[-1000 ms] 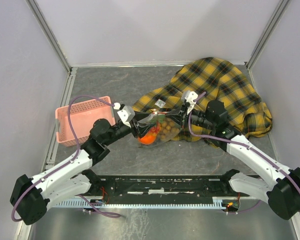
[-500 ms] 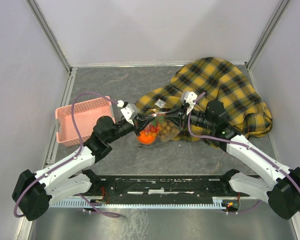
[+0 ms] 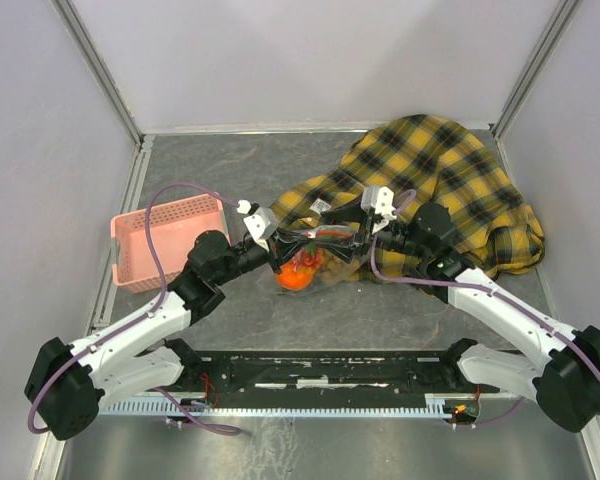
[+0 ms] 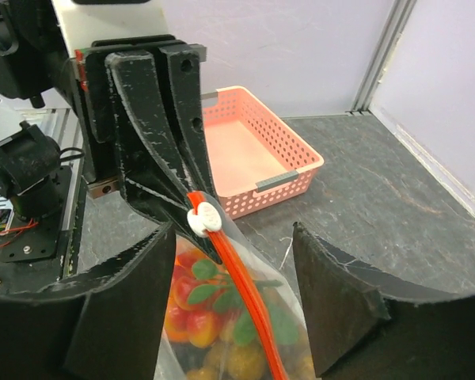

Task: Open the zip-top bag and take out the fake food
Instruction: Pick up the zipper food storage bag at the center of the board, then unzip the zipper food storage bag at the center of the board.

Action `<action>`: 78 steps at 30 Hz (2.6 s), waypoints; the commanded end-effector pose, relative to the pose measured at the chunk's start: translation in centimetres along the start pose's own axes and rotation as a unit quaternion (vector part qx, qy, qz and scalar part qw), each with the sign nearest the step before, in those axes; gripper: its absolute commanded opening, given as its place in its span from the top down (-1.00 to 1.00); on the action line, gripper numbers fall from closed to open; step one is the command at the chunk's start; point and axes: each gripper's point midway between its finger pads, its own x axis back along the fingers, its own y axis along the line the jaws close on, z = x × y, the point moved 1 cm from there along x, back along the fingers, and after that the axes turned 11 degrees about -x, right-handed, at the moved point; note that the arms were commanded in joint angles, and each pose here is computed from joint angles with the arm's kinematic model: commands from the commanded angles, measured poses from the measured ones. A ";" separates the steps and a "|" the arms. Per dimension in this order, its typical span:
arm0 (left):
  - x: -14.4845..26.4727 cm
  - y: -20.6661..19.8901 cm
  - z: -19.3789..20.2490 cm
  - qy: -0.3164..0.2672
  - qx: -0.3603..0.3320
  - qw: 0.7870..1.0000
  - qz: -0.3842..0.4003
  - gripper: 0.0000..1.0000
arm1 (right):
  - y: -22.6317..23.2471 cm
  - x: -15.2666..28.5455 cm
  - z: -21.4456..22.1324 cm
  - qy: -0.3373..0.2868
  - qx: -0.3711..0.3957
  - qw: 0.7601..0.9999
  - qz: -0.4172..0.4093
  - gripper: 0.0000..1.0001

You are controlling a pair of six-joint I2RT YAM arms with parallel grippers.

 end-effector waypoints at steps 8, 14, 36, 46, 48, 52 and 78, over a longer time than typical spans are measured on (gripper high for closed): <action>-0.5 -0.3 -3.4 -0.043 0.006 0.999 0.017 0.95 | 1.6 -1.1 -2.1 -0.023 0.060 0.997 -0.045 0.20; -0.7 -0.3 -3.4 -0.041 0.011 0.999 0.021 0.95 | 1.8 -1.2 -2.1 -0.023 0.059 0.997 -0.049 0.40; 1.3 1.7 -5.3 -0.062 0.017 0.998 -0.018 0.95 | 0.2 -0.8 -1.1 0.000 0.065 0.998 0.004 0.92; 2.0 2.4 -5.7 -0.063 0.013 0.997 -0.034 0.95 | -0.7 -0.4 -0.9 0.008 0.064 0.997 0.033 0.92; 2.1 2.6 -5.8 -0.063 0.013 0.997 -0.038 0.95 | -0.8 -0.2 -0.8 0.015 0.059 0.997 0.040 0.93; 2.1 3.1 -6.0 -0.065 0.015 0.997 -0.045 0.95 | -1.3 0.2 -0.4 0.035 0.055 0.996 0.055 0.96; 3.7 7.8 -6.8 -0.062 0.022 0.985 -0.157 0.95 | -2.8 0.9 0.1 0.052 0.043 0.993 0.094 0.96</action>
